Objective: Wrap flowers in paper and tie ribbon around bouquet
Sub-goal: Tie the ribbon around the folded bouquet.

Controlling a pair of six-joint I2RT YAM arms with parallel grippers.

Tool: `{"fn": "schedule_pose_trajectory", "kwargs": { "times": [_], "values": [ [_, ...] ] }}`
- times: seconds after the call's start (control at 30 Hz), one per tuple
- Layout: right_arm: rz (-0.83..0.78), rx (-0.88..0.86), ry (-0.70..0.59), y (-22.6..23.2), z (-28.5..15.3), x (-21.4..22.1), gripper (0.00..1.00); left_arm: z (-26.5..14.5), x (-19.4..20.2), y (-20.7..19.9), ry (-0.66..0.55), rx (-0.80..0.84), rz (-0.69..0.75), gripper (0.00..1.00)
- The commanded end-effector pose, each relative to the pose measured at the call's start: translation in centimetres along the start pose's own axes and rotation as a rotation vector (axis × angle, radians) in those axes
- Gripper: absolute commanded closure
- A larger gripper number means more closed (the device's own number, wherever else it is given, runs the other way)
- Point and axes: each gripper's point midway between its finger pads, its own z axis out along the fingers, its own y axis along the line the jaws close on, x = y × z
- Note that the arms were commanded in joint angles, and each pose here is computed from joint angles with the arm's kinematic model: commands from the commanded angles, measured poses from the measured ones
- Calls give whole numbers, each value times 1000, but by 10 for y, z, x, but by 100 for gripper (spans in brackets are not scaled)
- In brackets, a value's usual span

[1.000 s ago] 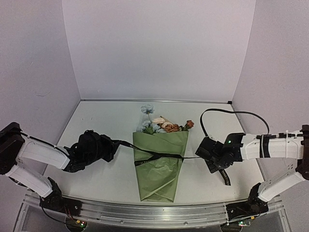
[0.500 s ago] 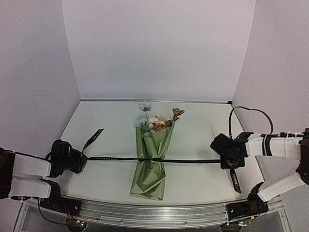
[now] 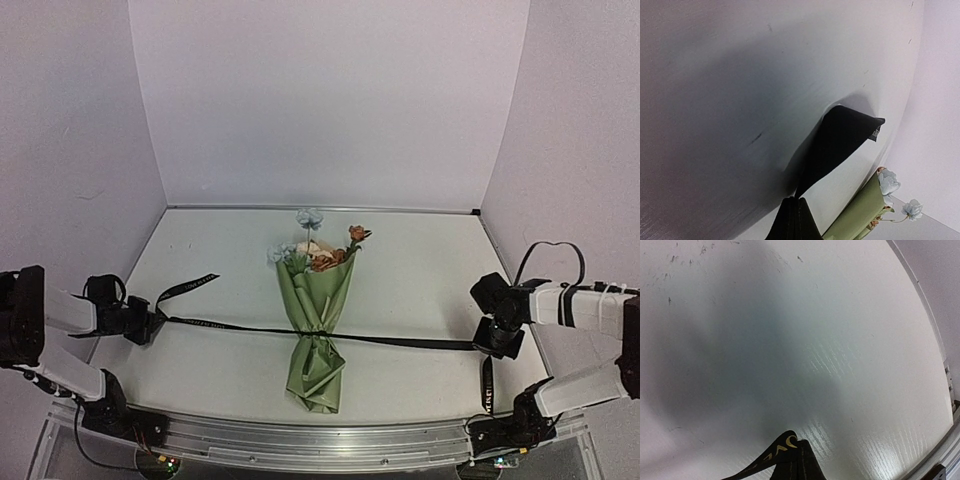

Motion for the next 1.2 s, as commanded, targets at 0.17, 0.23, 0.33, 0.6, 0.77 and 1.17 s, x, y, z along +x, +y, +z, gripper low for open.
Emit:
{"fn": "schedule_pose_trajectory", "kwargs": {
  "times": [0.17,0.23,0.33,0.6,0.77,1.17],
  "values": [
    [165,43,89,-26,14,-4,100,-11,-48,-5,-125,-14,-7,100],
    [198,29,99,-26,14,-7,100,-12,-54,-5,-130,-4,-24,100],
    [233,9,111,-25,15,-10,100,-14,-64,-7,-137,4,-37,100],
    [320,-26,138,-32,18,-16,100,-19,-76,-8,-148,14,-50,100],
    [293,-64,153,-24,16,-17,100,-19,-75,-12,-136,31,-42,100],
    [35,-141,206,11,-11,-14,75,-30,-59,-46,-115,61,74,100]
  ]
}}
